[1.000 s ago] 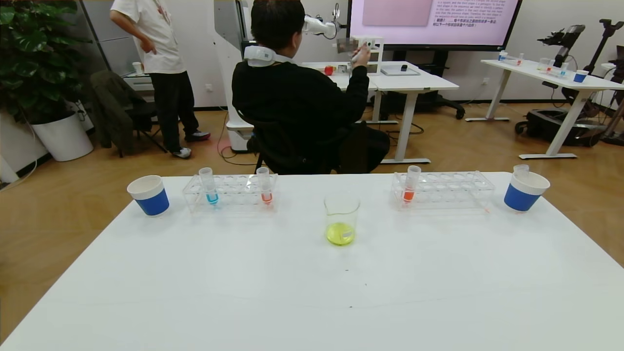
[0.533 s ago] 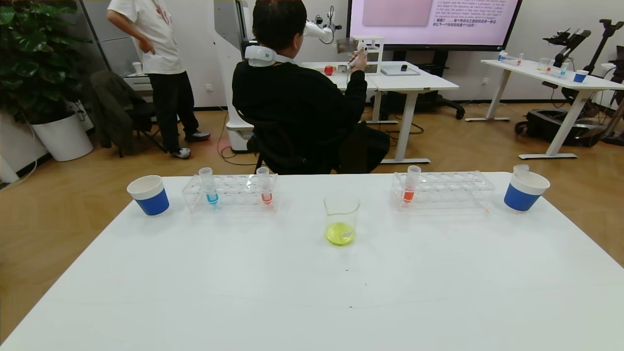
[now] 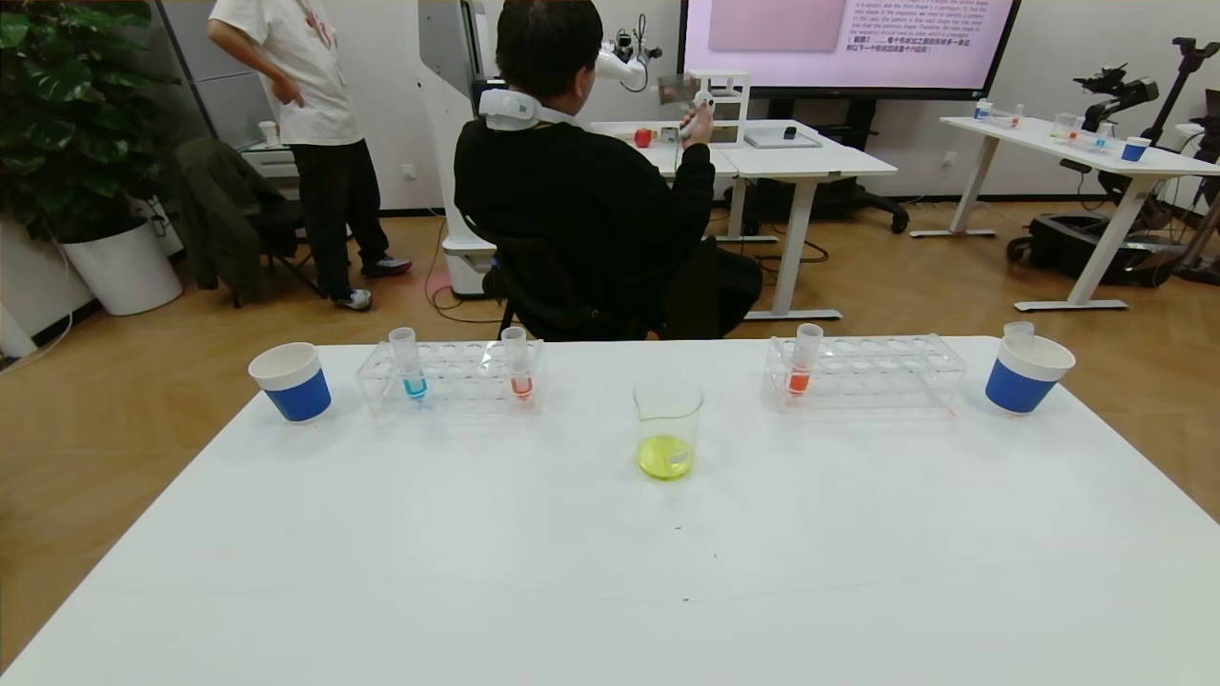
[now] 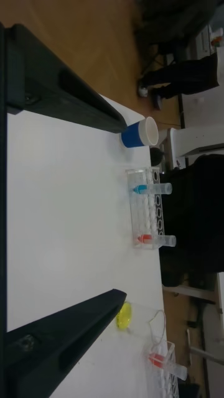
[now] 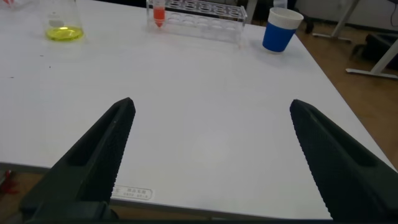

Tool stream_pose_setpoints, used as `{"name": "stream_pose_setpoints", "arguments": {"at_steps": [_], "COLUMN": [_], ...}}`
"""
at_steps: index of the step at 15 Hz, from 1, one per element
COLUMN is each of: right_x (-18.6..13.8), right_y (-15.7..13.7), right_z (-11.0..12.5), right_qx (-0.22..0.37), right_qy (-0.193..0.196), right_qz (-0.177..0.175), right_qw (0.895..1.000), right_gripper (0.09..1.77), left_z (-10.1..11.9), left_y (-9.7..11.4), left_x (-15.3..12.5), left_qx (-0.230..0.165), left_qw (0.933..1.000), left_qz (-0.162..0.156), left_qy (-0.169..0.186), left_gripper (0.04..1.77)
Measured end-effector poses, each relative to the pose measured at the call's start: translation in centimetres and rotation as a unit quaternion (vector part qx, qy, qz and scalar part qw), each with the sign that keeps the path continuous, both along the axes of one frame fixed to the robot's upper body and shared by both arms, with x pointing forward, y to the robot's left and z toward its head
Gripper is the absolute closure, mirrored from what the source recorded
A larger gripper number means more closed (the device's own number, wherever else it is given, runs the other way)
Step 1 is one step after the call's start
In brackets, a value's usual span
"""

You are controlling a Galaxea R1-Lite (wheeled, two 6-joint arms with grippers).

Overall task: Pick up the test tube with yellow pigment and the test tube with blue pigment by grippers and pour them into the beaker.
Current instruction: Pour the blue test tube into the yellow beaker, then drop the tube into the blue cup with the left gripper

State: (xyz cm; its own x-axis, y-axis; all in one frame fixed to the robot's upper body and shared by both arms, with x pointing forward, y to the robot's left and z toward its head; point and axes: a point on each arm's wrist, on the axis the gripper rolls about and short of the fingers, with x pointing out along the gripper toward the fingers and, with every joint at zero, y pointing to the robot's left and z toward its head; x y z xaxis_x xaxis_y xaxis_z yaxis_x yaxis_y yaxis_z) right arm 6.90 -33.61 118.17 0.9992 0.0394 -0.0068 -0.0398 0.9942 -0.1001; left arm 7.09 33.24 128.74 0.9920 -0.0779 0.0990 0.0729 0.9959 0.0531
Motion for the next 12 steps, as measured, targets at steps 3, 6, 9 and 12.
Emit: {"name": "stream_pose_setpoints", "arguments": {"at_steps": [3, 6, 9, 12], "right_x": [0.0, 0.0, 0.0, 0.0], "right_y": [0.0, 0.0, 0.0, 0.0], "right_z": [0.0, 0.0, 0.0, 0.0], "right_qx": [0.000, 0.000, 0.000, 0.000], "right_qy": [0.000, 0.000, 0.000, 0.000], "right_qz": [0.000, 0.000, 0.000, 0.000], "right_qw": [1.000, 1.000, 1.000, 1.000], "right_gripper": [0.12, 0.12, 0.12, 0.12], "left_z": [4.8, 7.8, 7.5, 5.5], "left_y": [-0.1, -0.1, -0.1, -0.1], "left_x": [3.6, 9.6, 16.6, 23.0], "left_qx": [-0.001, -0.001, 0.000, -0.004], "left_qw": [1.0000, 1.0000, 0.9994, 0.9990], "left_qz": [-0.002, 0.004, 0.006, 0.007], "left_qy": [0.004, 0.003, 0.034, 0.043], "left_gripper": [0.06, 0.06, 0.06, 0.06]}}
